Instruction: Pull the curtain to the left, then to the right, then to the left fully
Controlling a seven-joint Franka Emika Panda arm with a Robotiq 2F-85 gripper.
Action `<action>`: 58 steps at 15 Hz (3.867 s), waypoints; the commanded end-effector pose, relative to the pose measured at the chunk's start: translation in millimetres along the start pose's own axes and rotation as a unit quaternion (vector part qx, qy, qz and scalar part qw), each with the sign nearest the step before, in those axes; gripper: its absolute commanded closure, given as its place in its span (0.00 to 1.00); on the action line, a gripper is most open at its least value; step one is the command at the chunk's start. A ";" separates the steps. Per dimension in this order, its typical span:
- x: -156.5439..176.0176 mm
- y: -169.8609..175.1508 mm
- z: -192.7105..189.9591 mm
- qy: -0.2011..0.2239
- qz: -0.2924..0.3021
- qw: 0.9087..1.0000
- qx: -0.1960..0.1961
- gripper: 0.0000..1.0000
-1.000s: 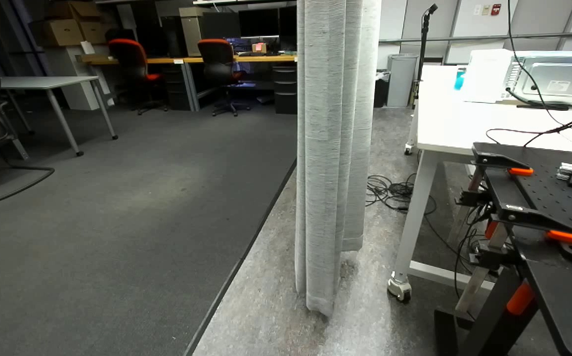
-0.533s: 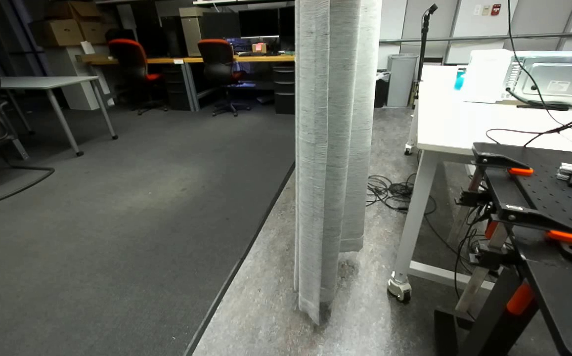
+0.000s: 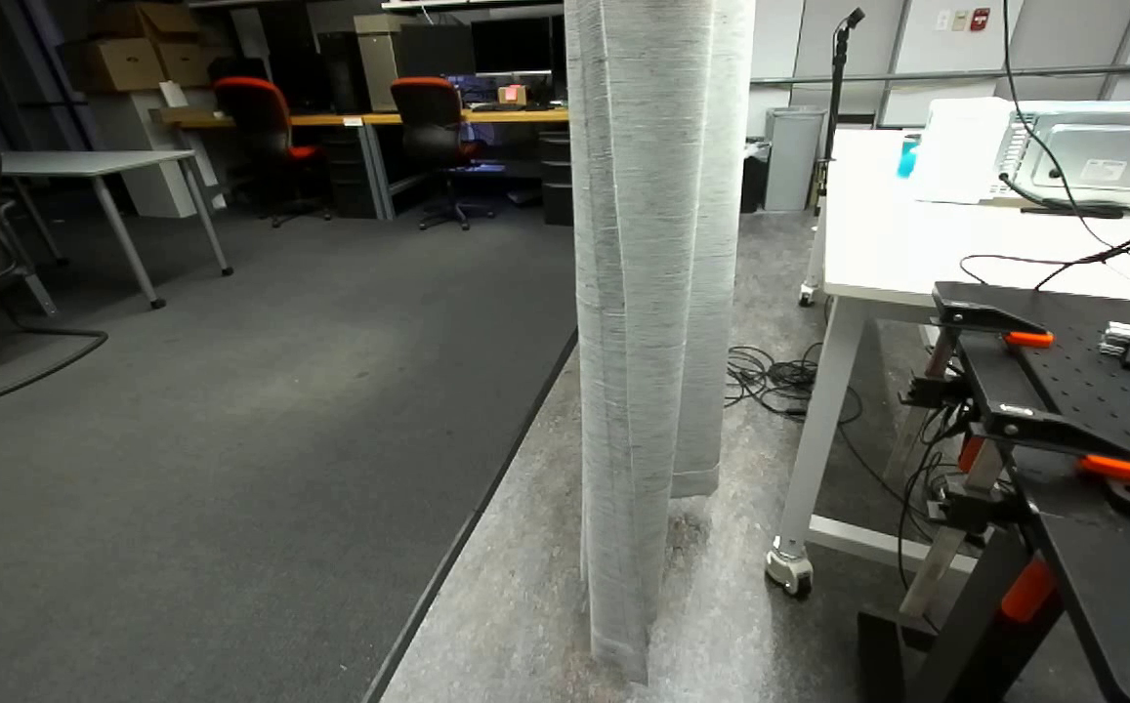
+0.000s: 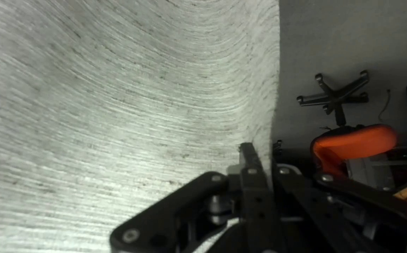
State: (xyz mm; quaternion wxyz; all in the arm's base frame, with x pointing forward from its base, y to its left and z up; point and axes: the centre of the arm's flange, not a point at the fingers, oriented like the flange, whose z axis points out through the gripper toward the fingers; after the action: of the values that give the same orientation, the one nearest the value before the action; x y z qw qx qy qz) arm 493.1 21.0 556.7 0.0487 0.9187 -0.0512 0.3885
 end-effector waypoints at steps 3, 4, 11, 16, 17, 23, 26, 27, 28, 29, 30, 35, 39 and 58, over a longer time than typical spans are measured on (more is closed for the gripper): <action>1.3 -78.2 1.4 0.019 -0.052 0.998 0.017 0.99; -1.3 -91.4 -1.3 0.024 -0.064 0.997 0.020 0.99; -23.5 -182.8 -29.8 0.052 -0.143 0.987 0.047 0.99; -51.7 -227.1 -56.7 0.066 -0.190 0.977 0.069 0.99; -63.7 -236.8 -59.7 0.062 -0.199 0.975 0.076 0.99; -120.2 -287.9 -82.0 0.064 -0.239 0.962 0.112 0.99; -140.4 -309.2 -92.5 0.065 -0.251 0.958 0.122 0.99; -145.9 -316.9 -95.7 0.067 -0.255 0.957 0.121 0.99; -150.8 -323.7 -99.1 0.071 -0.259 0.955 0.122 0.99; -156.1 -329.6 -100.0 0.073 -0.263 0.954 0.122 0.99; -165.6 -336.0 -97.1 0.066 -0.267 0.953 0.124 0.99; -165.0 -336.9 -97.2 0.074 -0.264 0.954 0.117 0.99; -156.5 -318.7 -90.7 0.062 -0.255 0.959 0.104 0.99; -168.7 -267.0 -35.0 -0.091 -0.218 0.969 0.072 1.00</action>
State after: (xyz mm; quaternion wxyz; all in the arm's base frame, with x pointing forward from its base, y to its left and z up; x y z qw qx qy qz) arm 384.6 302.9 460.2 0.0721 0.9286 0.1727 0.3205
